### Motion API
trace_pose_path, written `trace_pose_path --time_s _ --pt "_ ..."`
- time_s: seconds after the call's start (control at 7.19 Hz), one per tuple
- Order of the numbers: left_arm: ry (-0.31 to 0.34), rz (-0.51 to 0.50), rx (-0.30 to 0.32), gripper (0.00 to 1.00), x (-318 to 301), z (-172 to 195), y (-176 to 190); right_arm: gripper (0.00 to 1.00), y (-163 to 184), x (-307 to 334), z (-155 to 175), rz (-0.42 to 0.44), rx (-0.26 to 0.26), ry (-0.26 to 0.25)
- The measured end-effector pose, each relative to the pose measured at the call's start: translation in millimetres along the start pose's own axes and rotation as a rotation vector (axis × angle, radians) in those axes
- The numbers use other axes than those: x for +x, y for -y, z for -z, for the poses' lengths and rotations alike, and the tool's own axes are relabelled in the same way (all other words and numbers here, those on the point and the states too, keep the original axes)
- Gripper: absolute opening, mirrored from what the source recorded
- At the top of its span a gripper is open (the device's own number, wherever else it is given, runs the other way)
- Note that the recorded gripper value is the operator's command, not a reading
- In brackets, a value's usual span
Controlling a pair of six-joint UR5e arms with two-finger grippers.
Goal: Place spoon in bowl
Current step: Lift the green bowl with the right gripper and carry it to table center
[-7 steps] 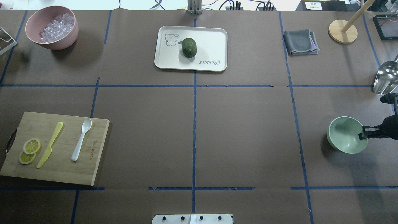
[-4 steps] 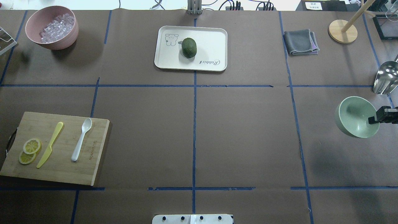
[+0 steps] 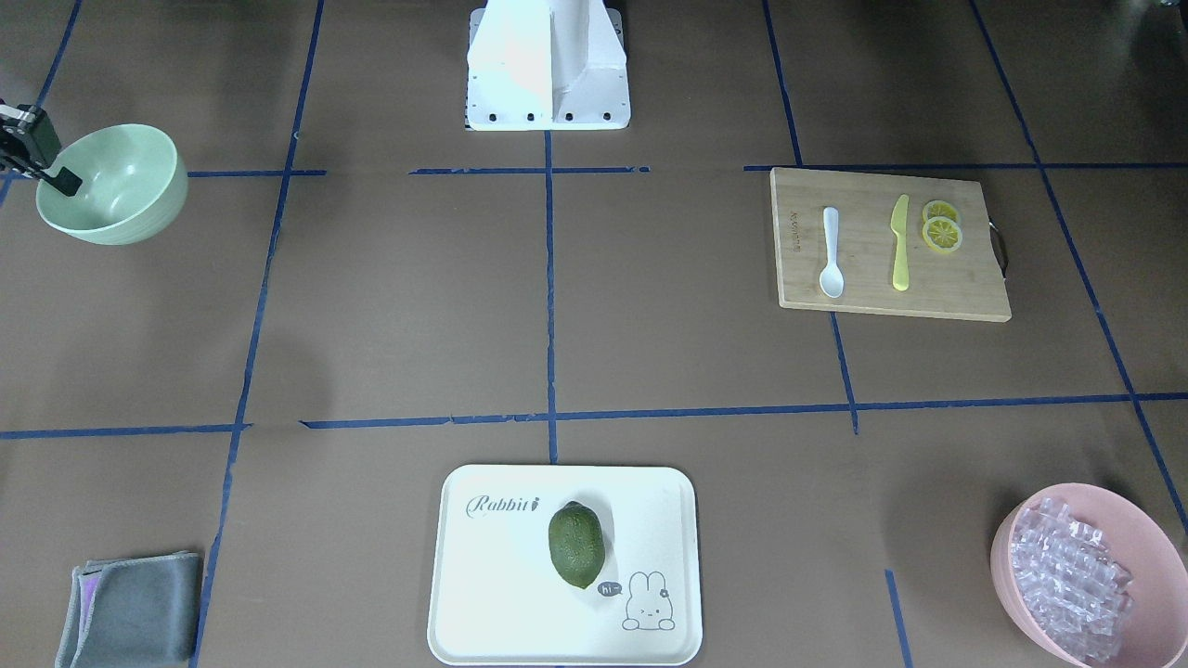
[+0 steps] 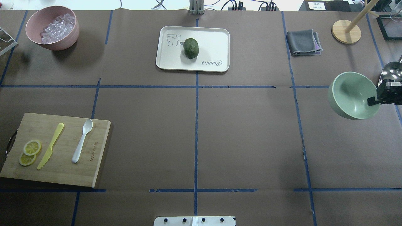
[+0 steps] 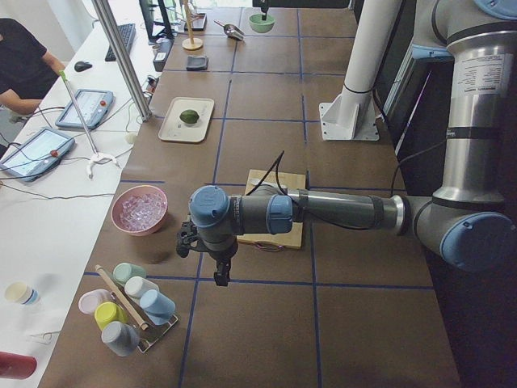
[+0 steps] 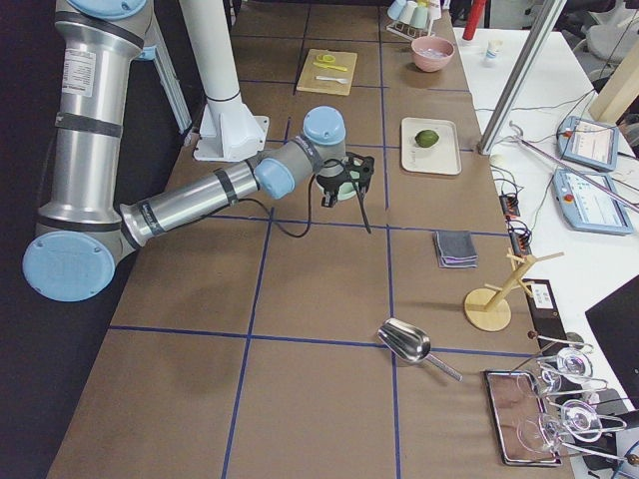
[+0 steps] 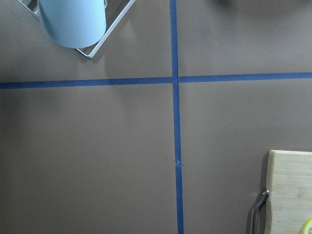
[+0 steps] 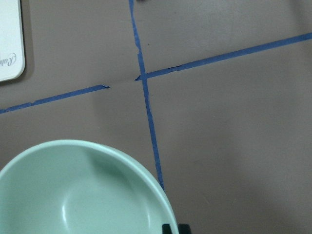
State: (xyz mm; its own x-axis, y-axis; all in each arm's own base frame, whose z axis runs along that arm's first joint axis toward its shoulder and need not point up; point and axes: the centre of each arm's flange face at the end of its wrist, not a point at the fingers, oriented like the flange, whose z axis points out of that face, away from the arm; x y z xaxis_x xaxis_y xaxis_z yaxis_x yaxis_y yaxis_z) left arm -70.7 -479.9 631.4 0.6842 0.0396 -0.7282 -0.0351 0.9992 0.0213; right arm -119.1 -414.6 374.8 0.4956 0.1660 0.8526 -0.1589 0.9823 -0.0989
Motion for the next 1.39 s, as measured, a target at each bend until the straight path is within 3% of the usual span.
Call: trace_pose_path --time_s 0.28,0.7,0.97,1.25,1.39 --pt "0.0 0.0 0.0 1.0 0.1 0.1 0.0 0.0 -3.6 -120.5 -30.6 0.015 -0.041 0.004" --pt "-0.001 0.013 0.002 1.0 0.8 0.7 0.7 0.0 -70.3 -316.4 -165.4 -0.041 -0.01 -0.03" --pt "-0.001 0.023 0.004 1.0 1.6 1.5 1.0 0.0 -91.8 -346.3 -240.2 -0.032 0.008 -0.041" --pt "-0.002 0.03 0.007 1.0 3.5 2.9 1.3 0.04 -95.3 -344.5 -280.8 -0.038 0.002 -0.053" --pt "-0.002 0.033 0.008 1.0 4.2 3.3 1.6 0.18 -96.4 -343.1 -287.1 -0.039 -0.001 -0.058"
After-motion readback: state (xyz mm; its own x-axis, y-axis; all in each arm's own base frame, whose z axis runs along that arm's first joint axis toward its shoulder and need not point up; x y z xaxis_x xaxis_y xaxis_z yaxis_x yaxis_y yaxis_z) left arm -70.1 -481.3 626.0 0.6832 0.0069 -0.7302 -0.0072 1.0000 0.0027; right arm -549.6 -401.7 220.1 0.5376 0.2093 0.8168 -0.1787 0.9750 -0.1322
